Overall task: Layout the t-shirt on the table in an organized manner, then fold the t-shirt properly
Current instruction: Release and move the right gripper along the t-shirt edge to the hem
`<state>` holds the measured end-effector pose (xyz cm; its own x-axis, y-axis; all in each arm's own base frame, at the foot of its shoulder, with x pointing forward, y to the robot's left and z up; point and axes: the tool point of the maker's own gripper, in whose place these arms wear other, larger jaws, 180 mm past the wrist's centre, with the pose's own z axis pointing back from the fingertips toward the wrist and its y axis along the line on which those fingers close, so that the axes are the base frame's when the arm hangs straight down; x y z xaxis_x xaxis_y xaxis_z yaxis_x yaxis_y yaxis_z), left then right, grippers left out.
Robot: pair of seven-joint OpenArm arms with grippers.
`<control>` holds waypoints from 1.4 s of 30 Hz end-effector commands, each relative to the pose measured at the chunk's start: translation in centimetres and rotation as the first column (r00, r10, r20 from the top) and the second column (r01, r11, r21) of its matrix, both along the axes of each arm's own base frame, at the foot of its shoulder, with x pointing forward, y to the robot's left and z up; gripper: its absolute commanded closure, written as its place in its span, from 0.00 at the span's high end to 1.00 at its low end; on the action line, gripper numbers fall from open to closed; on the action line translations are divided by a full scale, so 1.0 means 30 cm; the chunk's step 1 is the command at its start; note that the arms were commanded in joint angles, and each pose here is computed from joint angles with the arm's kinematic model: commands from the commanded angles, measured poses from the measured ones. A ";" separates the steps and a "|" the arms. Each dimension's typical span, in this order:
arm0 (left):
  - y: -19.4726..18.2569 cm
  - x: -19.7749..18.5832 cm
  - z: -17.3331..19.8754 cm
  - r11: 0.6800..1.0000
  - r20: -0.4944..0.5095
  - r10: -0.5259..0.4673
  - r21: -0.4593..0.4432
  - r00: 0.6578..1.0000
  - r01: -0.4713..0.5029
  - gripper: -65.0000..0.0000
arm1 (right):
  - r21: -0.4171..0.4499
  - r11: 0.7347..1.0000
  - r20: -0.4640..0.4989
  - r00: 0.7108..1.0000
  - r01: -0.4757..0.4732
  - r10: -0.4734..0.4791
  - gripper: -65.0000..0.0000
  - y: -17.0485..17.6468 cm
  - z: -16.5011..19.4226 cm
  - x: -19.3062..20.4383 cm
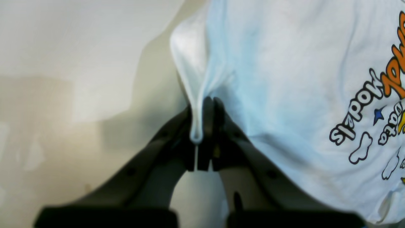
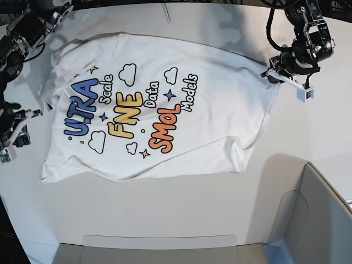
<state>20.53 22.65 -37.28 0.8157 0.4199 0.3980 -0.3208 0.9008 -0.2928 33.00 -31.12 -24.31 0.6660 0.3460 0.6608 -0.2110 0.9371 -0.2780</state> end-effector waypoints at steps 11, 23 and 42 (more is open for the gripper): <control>0.013 0.016 0.025 1.000 0.025 0.000 0.014 1.000 -0.001 0.00 | -0.054 0.999 -0.300 0.954 -0.001 -0.015 0.17 0.077 -0.239 0.134; 0.027 0.004 0.010 0.998 0.007 0.017 0.053 1.000 -0.017 0.00 | 0.108 0.993 -0.397 0.913 -0.053 0.092 0.17 0.261 -0.460 0.255; 0.022 -0.017 -0.017 0.996 -0.019 0.046 0.080 0.999 -0.044 0.00 | 0.309 0.886 -0.066 0.922 -0.345 0.382 0.17 0.661 -0.141 0.700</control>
<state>19.56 22.99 -38.52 0.8144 0.4300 0.3897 -0.3736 0.9023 -0.2150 52.37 -10.56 -31.40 0.6575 0.4039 0.6361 -0.5700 0.8187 0.0694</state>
